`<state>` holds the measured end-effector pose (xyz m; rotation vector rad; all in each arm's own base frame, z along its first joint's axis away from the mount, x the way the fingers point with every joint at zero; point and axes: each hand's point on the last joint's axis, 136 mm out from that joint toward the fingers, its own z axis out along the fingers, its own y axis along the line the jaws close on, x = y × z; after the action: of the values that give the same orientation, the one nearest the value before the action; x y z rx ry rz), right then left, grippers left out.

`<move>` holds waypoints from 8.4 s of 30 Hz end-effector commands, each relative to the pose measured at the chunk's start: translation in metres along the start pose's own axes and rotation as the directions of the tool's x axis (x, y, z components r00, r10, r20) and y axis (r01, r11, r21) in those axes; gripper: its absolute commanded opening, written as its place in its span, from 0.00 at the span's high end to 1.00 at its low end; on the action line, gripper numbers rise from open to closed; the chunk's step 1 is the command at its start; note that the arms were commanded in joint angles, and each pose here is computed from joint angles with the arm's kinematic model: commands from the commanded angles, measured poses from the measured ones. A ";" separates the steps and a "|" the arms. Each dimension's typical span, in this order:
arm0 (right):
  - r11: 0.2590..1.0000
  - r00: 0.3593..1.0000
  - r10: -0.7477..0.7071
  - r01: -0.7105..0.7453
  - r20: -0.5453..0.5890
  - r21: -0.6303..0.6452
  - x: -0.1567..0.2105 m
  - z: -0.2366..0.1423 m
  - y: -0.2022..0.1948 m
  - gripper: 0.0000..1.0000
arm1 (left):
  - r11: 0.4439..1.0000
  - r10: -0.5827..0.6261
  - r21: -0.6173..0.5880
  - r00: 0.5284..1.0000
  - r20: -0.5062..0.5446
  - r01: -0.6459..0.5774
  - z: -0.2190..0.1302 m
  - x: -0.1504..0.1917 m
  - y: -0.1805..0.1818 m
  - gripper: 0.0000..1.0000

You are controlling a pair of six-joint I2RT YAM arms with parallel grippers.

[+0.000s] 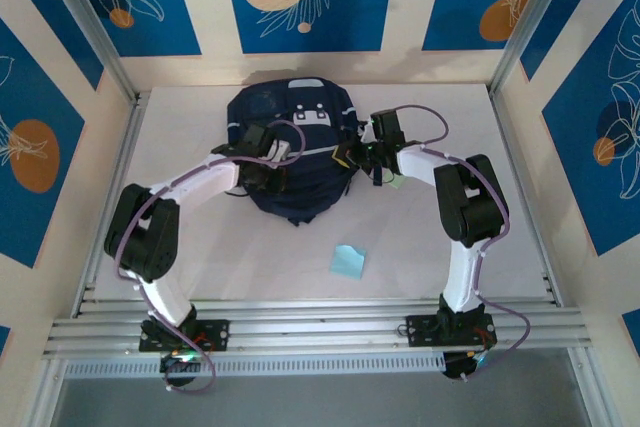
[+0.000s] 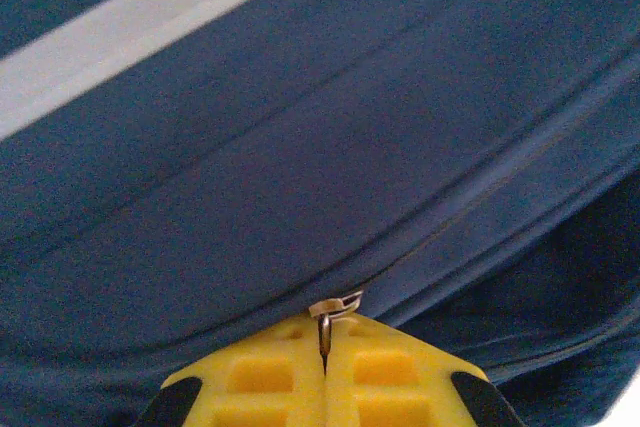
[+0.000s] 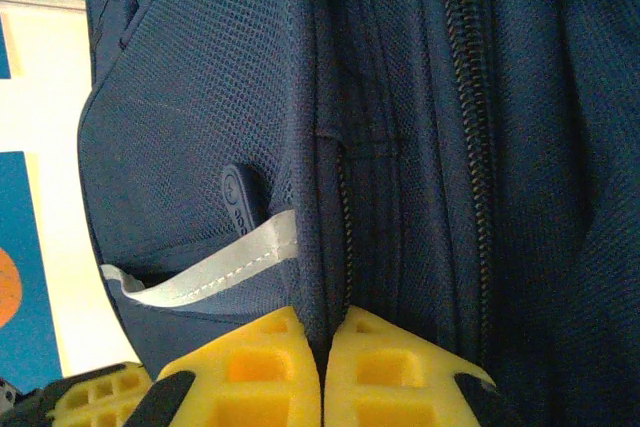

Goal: Pack the student bag
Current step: Unzip the student bag at the top-center of the table, then pick up the loose stationery from the bottom-center of the table, then open the student bag at the top-center of the table, then place the loose stationery in the student bag.

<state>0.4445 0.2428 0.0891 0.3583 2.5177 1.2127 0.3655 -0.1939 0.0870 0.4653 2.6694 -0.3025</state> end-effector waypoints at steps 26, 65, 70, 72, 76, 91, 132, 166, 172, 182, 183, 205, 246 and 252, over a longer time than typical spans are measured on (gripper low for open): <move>0.948 0.955 -0.266 0.235 0.130 0.213 -0.119 -0.031 -0.007 1.00 | 0.992 0.125 0.047 0.910 -0.395 -0.116 0.007 0.083 -0.032 1.00; 0.991 0.996 0.083 -0.087 0.045 0.105 0.026 -0.092 -0.034 0.26 | 0.975 0.077 0.220 0.960 -0.270 -0.016 -0.007 0.024 -0.068 1.00; 0.984 0.991 0.123 -0.115 -0.060 0.133 0.070 -0.069 -0.046 0.22 | 0.973 0.059 0.229 0.967 -0.250 0.000 -0.004 0.021 -0.072 1.00; 0.981 0.987 0.135 -0.121 -0.090 0.150 0.083 -0.059 -0.049 0.22 | 0.973 0.046 0.229 0.969 -0.242 0.011 -0.003 0.020 -0.072 1.00; 0.982 0.984 0.157 -0.146 -0.086 0.120 0.091 -0.038 -0.047 0.26 | 0.973 0.032 0.230 0.973 -0.227 0.021 0.000 0.018 -0.072 1.00; 0.965 0.987 0.159 -0.162 0.033 0.208 0.074 -0.046 -0.076 1.00 | 0.987 -0.024 -0.154 0.928 -0.371 -0.036 -0.005 0.071 0.028 1.00; 0.826 0.930 -0.094 0.272 -0.356 0.494 0.227 -0.128 -0.075 0.12 | 0.909 -0.391 0.307 0.830 0.397 0.281 -0.058 -0.055 0.001 0.00; 0.617 0.893 -0.039 0.374 -0.447 0.693 0.273 -0.069 -0.095 0.05 | 0.889 -0.436 0.281 0.856 0.277 0.362 -0.037 0.005 -0.001 0.00; 0.600 0.889 -0.032 0.383 -0.457 0.702 0.274 -0.067 -0.099 0.14 | 0.904 -0.410 0.246 0.872 0.268 0.350 -0.036 0.008 0.001 0.00; 0.658 0.906 -0.031 0.337 -0.422 0.674 0.266 -0.073 -0.092 0.38 | 0.970 -0.240 0.106 0.930 0.279 0.219 -0.043 0.006 -0.004 0.01; 0.670 0.910 -0.027 0.324 -0.414 0.668 0.263 -0.074 -0.090 0.38 | 0.980 -0.195 0.081 0.939 0.283 0.179 -0.045 0.003 -0.009 0.01; 0.863 0.994 -0.035 0.082 -0.102 0.498 0.100 -0.141 -0.075 0.40 | 0.948 0.319 -0.091 0.927 0.198 -0.306 0.003 -0.062 -0.073 0.10; 0.972 0.985 -0.104 0.130 -0.140 0.197 0.033 -0.001 0.060 0.28 | 0.921 -0.164 0.388 0.941 0.296 0.039 -0.067 -0.124 -0.077 1.00; 0.979 0.992 -0.051 0.074 -0.119 0.192 0.034 -0.010 0.050 0.00 | 0.922 -0.205 0.379 0.928 0.310 0.077 -0.069 -0.125 -0.066 1.00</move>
<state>0.4202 0.2796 0.1155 0.2357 2.7533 0.9300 0.4209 -0.2678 0.1701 0.3206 2.4203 -0.7706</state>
